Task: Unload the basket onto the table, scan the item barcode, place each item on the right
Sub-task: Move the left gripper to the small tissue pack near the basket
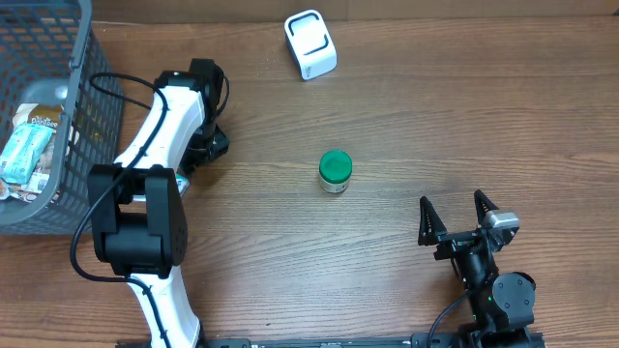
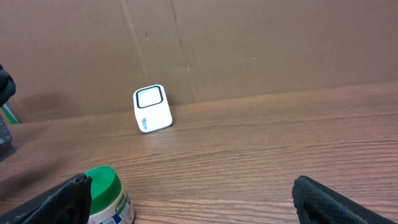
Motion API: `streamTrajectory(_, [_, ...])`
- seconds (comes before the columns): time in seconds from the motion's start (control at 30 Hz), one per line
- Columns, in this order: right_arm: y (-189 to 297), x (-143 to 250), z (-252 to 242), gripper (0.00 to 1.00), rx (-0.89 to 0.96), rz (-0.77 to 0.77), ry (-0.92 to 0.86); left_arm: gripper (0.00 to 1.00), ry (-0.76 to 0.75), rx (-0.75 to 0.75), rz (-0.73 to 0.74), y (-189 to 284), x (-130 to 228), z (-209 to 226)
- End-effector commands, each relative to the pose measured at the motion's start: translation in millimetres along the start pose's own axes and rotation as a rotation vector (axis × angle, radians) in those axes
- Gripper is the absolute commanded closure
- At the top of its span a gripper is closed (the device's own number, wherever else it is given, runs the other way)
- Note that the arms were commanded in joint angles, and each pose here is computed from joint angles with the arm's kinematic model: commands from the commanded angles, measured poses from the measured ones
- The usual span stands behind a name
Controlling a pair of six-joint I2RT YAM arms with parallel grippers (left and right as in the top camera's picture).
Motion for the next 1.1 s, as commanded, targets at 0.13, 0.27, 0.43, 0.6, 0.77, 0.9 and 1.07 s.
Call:
streamTrajectory(0.13, [-1, 3, 1, 0.00, -0.004, 0.003, 0.000, 0.54, -0.083, -0.070, -0.080, -10, -9, 11])
streamTrajectory(0.27, [-1, 3, 1, 0.00, -0.004, 0.003, 0.000, 0.53, -0.095, -0.086, -0.080, -10, -9, 15])
streamTrajectory(0.43, [-1, 3, 1, 0.00, -0.004, 0.003, 0.000, 0.54, -0.056, -0.096, -0.075, -18, -4, 18])
streamTrajectory(0.6, [-1, 3, 1, 0.00, -0.004, 0.003, 0.000, 0.60, -0.049, -0.086, -0.081, -29, -1, 16])
streamTrajectory(0.77, [-1, 3, 1, 0.00, -0.004, 0.003, 0.000, 0.66, -0.044, -0.081, -0.105, -31, -4, 15])
streamTrajectory(0.9, [-1, 3, 1, 0.00, -0.004, 0.003, 0.000, 0.66, -0.133, -0.072, -0.128, -29, -9, 10])
streamTrajectory(1.07, [-1, 3, 1, 0.00, -0.004, 0.003, 0.000, 0.59, -0.296, -0.138, -0.205, -19, -27, 16])
Point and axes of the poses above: each gripper's point midway between its finger pads, its own y axis back along the fingers, its own z axis along the line the jaws close on, x = y × z, the point moved 2 cm from there along y, back along the fingers, and after that the axes turned 14 degrees about y, right-handed, at the moved point
